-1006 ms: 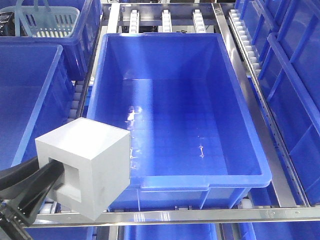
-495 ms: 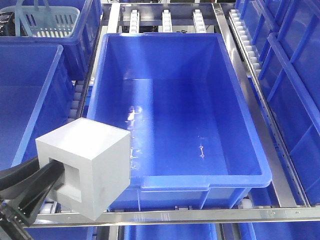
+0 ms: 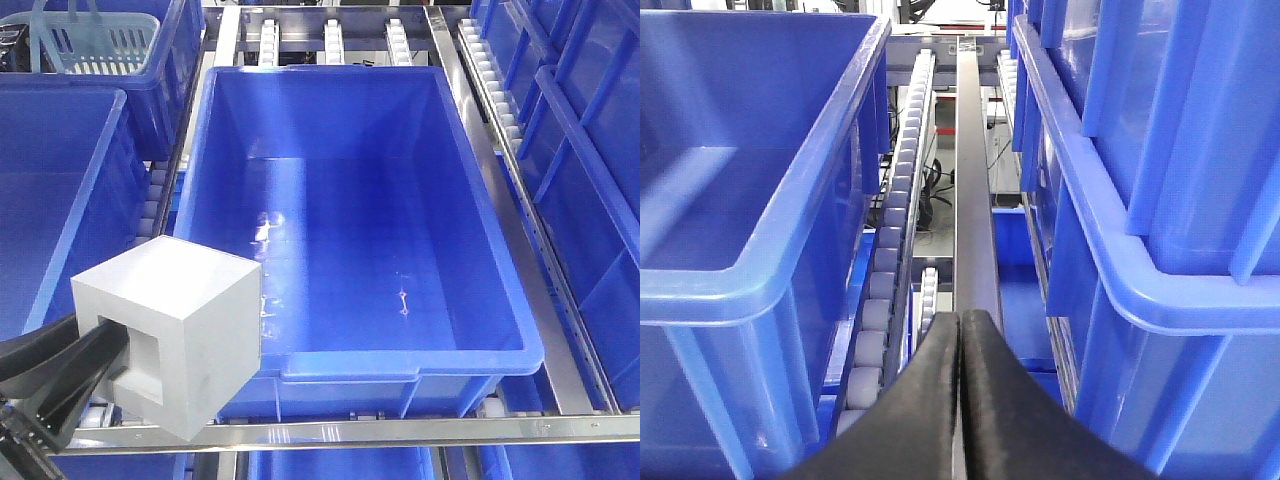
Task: Sort gray base to blue bin
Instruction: 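Turn and stop in front of the empty blue bin, then move the left gripper over the blue bin and lower the block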
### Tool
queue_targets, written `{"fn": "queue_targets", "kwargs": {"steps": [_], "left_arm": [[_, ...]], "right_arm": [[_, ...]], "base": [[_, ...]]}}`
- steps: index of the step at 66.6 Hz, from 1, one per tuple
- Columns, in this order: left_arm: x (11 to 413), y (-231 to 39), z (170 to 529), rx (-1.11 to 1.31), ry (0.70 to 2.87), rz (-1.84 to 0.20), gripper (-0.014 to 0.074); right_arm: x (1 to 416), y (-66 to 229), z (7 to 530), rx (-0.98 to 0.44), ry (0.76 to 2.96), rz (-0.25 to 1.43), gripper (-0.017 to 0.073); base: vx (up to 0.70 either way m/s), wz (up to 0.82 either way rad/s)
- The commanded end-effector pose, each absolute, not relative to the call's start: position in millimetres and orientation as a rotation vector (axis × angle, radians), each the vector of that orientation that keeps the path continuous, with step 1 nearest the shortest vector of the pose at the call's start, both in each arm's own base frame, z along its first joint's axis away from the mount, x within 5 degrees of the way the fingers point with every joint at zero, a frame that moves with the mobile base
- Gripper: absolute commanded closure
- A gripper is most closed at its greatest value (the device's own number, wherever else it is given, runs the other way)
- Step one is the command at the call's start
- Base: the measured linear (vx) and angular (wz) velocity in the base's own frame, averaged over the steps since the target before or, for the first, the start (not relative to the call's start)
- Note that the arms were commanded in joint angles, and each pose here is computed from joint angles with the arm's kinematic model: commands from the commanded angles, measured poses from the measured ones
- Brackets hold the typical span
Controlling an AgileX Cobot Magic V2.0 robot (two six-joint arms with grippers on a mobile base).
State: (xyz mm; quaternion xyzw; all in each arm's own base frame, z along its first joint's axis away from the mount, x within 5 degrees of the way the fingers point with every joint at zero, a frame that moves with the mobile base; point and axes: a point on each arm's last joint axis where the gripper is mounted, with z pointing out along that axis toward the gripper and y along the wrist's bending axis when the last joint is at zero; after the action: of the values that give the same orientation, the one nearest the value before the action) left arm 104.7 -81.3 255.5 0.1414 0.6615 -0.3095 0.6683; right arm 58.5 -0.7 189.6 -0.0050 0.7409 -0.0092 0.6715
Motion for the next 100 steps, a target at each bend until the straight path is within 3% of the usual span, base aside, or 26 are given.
{"fn": "queue_targets", "kwargs": {"steps": [1,36,50,68,85,100], "left_arm": [[104.5,-80.7,274.8,0.275,1.354,-0.734,0.0599],[105.1,-81.5,273.5,0.281,1.382,-0.731,0.0599],[115.1,-90.6,303.2,0.287,1.38,-0.734,0.0595],[157.1,-126.6,335.5,0.362,1.411,-0.656,0.0587],[208.0,-170.1,337.1,0.395,1.513,-0.635,0.0578],[252.8,-198.1,326.8,0.457,1.761,-0.572,0.0571]], "right_arm": [[60.0,-0.2,190.4,-0.027,1.617,-0.026,0.0568],[60.0,-0.2,190.4,-0.027,1.617,-0.026,0.0568],[60.0,-0.2,190.4,-0.027,1.617,-0.026,0.0568],[60.0,-0.2,190.4,-0.027,1.617,-0.026,0.0568],[60.0,-0.2,190.4,-0.027,1.617,-0.026,0.0568],[60.0,-0.2,190.4,-0.027,1.617,-0.026,0.0568]], "base": [[0.0,0.0],[0.0,0.0],[0.0,0.0],[0.0,0.0],[0.0,0.0],[0.0,0.0]]}}
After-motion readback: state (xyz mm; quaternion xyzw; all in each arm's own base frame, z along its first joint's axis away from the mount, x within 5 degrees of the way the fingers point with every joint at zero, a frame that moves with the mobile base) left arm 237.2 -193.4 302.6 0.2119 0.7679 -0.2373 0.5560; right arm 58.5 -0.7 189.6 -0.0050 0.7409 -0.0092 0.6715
